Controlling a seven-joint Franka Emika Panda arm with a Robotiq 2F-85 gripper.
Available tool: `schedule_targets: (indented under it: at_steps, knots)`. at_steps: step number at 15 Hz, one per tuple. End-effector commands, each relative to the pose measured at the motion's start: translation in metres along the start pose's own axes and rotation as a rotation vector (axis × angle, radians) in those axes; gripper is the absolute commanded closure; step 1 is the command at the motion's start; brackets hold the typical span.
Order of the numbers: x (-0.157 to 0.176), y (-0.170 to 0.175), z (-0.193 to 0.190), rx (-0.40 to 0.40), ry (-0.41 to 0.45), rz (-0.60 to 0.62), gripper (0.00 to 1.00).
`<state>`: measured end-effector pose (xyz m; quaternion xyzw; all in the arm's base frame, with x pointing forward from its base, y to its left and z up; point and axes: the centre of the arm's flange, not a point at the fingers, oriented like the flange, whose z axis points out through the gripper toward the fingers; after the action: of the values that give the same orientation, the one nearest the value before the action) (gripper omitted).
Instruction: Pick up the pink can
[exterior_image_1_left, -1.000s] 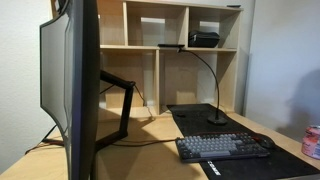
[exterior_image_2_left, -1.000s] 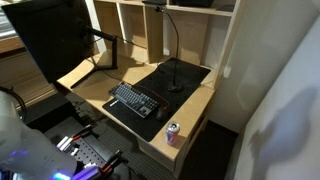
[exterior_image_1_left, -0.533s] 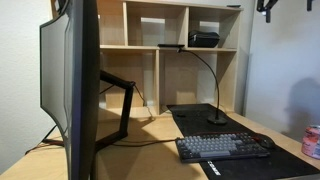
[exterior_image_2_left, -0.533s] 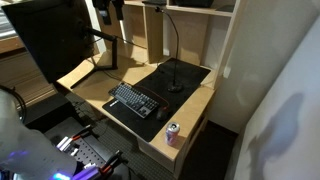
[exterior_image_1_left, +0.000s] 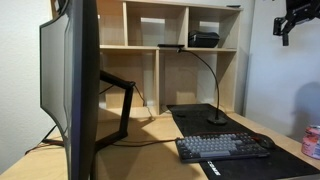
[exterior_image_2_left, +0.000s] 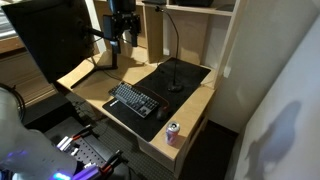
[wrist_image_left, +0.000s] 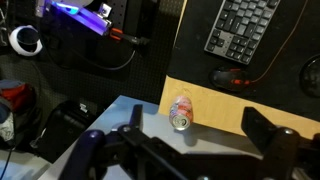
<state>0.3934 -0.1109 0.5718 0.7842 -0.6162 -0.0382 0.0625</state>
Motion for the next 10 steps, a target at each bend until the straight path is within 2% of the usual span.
schedule_targets:
  at_steps: [1,3,8,10]
  knots:
    - [0.004,-0.021,0.027,-0.036,0.053,0.097,0.0]
    - [0.038,-0.031,0.057,-0.024,0.006,0.234,0.0]
    - [0.123,-0.029,0.124,0.045,-0.007,0.537,0.0]
    - [0.148,-0.021,0.129,0.023,-0.062,0.651,0.0]
